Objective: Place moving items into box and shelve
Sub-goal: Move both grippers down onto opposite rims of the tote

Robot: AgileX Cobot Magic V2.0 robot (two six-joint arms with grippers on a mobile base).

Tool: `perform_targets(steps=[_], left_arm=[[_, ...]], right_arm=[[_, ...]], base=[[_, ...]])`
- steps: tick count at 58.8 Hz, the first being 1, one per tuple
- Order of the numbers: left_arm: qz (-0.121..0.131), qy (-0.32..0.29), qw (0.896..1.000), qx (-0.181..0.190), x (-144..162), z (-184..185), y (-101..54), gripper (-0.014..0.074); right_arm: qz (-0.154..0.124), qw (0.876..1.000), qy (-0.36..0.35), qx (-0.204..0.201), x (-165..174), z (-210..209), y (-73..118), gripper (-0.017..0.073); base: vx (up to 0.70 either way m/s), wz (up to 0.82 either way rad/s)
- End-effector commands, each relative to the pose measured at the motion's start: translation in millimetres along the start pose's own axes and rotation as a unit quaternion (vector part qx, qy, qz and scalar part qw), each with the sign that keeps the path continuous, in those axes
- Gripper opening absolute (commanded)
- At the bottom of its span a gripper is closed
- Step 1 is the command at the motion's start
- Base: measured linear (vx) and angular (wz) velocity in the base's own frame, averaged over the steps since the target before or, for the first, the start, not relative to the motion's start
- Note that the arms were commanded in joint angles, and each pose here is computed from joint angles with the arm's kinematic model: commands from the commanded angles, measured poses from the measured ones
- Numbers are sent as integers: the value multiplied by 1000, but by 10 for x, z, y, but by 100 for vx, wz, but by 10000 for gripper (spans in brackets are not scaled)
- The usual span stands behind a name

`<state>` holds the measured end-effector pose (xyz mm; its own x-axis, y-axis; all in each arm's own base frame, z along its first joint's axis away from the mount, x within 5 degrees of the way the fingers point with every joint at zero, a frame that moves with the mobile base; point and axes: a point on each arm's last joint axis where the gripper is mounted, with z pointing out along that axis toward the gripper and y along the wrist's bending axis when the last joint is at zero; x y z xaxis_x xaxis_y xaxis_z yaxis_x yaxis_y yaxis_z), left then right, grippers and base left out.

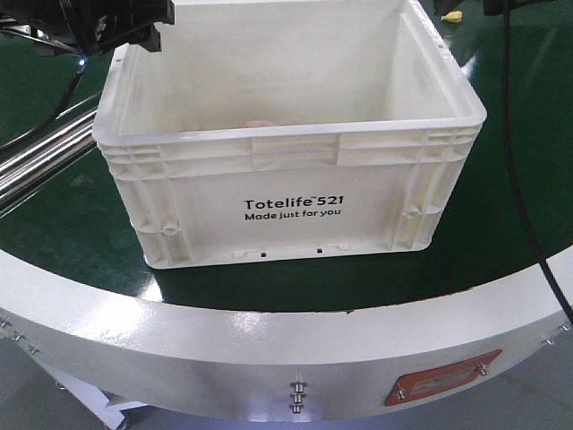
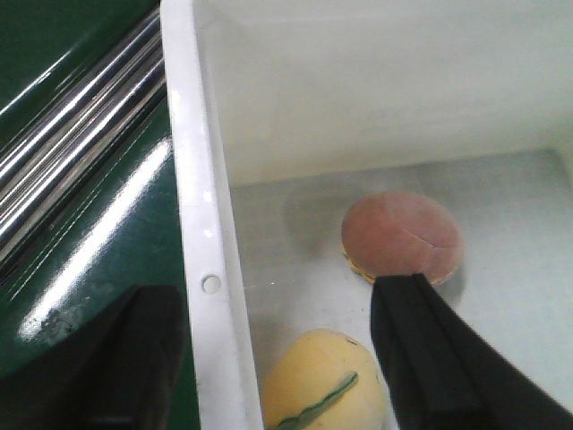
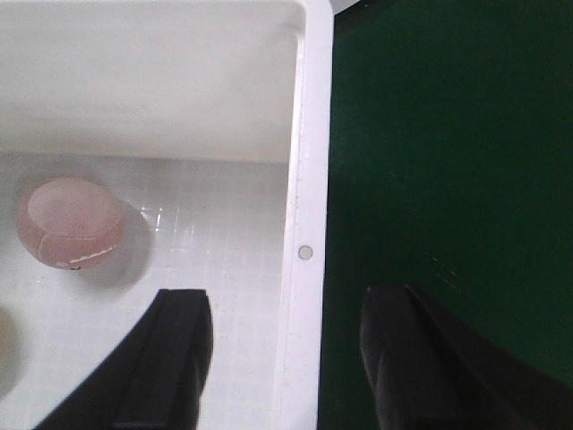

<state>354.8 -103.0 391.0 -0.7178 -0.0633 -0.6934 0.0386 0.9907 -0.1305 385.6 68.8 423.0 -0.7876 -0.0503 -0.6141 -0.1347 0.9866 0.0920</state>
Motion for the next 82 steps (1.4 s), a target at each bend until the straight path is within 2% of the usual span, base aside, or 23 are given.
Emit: perform_targets(steps=[1,6,11,18,32,42,66,82], left_arm=[[2,-67,998,15,-181,-280,-32,543],[5,-55,998,5,-203,-250,-30,543],[23,-35,999,-15,-207,-201,-11,543],[35,-28,998,-39,-208,-164,24,543],[34,-43,998,-36,-241,-133,14,543],[36,-27,998,-41,-215,4,8,543],[38,-10,998,-46,-185,164,2,543],[48,8,997,-64,-152,280,24,543]], right_arm=[[0,1000,-27,2,-35,-233,2,414],[1,1000,-18,3,-37,-147,-3,414],[2,1000,-7,3,-35,-55,-7,414],[3,1000,3,4,-33,38,-12,414],[3,1000,20,8,-26,197,-27,414],[-4,999,31,30,-18,296,-73,414],[-3,998,52,29,1,495,-81,414],[-1,998,60,30,9,604,-88,414]], base=[[0,0],[0,0],[0,0],[0,0],[0,0],[0,0],[0,0],[0,0]])
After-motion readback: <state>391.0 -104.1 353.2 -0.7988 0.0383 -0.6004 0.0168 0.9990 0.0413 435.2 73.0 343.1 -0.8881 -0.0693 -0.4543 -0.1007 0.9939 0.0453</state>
